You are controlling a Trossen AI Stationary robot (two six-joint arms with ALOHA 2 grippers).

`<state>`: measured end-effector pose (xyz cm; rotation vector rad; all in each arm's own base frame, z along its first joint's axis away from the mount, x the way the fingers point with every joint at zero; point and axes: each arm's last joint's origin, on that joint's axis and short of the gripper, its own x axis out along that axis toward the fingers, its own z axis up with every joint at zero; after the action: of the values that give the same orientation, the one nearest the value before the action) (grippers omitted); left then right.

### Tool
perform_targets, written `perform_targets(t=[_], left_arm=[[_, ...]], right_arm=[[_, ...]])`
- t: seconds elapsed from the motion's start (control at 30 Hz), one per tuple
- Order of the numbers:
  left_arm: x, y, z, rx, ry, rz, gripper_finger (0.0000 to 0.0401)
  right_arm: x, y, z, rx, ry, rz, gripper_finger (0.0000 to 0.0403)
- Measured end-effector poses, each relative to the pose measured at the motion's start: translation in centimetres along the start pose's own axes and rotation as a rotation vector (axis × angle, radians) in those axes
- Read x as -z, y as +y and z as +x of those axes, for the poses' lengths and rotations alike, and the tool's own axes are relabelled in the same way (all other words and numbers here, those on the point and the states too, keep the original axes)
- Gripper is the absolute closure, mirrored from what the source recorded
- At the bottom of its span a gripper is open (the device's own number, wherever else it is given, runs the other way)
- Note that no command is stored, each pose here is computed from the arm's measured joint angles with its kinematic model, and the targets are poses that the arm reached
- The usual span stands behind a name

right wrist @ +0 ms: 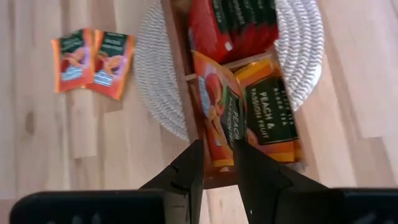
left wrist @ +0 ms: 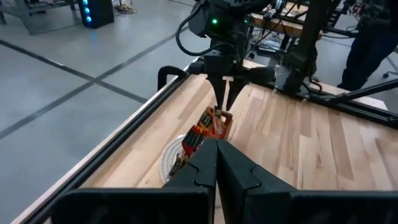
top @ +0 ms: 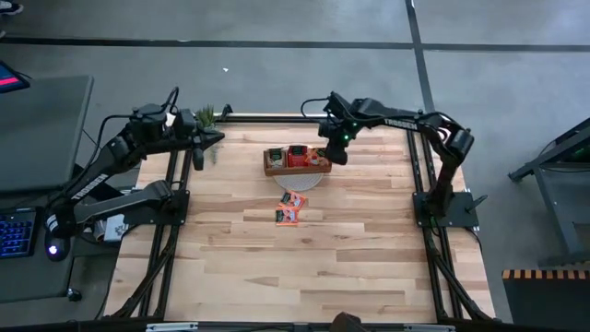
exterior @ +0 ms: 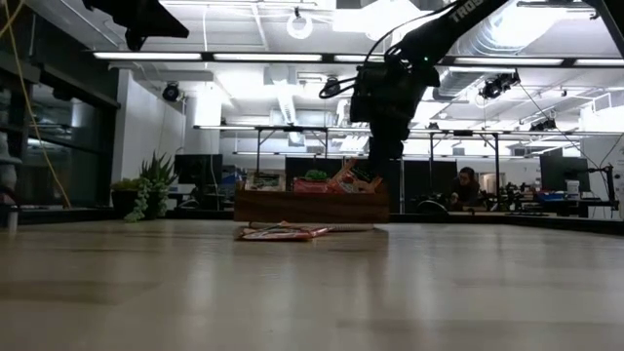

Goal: Pick & Place Tea
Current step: Put the orange tea bag in the right section of the wooden organizer

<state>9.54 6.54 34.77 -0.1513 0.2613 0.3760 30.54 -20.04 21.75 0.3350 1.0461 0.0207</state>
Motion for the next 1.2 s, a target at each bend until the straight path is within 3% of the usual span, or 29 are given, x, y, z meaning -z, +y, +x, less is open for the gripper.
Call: perform_targets(t=[0.57,0.97,1.2], left_arm=[[0.2,0.0,0.0,-0.001,0.019,-0.028,0.0401],[0.2,0.0,0.0,-0.004,0.019,-0.027,0.0401],[0.2,0.0,0.0,-0.004,0.019,-0.026,0.0401]], right_arm=[[-0.3,-0.1,-0.6,0.066,0.0,-0.046,0.032],[-1.3,-0.7,-0.8,0.146,-0.089,-0.13,0.032],[-1.7,-0.6,-0.7,0.101,-0.141,-0.157,0.032]])
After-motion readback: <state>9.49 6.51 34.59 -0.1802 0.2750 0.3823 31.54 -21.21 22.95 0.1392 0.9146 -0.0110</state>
